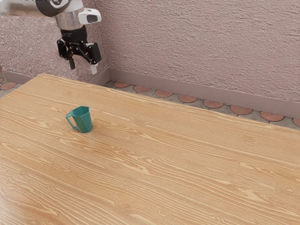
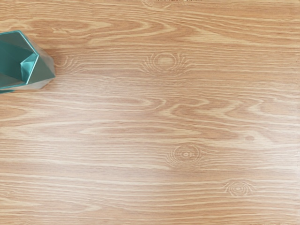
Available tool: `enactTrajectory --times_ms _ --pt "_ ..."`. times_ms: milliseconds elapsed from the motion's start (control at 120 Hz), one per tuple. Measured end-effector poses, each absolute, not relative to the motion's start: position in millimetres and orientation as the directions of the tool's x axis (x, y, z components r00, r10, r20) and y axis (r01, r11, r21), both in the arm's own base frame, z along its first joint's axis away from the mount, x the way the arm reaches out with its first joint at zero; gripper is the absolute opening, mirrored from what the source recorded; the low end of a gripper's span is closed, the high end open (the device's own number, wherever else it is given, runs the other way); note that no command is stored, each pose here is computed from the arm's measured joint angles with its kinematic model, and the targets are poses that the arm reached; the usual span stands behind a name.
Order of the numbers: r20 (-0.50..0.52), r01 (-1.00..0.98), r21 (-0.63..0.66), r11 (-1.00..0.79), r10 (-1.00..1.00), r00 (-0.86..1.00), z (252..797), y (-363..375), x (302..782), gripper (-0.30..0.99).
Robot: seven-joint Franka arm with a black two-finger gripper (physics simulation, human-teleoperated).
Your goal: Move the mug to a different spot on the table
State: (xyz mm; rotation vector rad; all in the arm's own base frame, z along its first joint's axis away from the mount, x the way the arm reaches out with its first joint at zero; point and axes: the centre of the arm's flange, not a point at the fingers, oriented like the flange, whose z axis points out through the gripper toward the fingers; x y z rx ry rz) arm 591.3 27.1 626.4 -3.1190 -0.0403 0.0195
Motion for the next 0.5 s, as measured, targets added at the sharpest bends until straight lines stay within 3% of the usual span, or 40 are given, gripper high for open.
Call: enactTrajectory --times_ms 375,500 --pt "-0.010 0.110 -0.040 -0.993 0.110 0.994 625 47 586 0.69" --pt "-0.054 0.201 -0.051 -0.978 0.204 0.977 612 109 539 0.69"
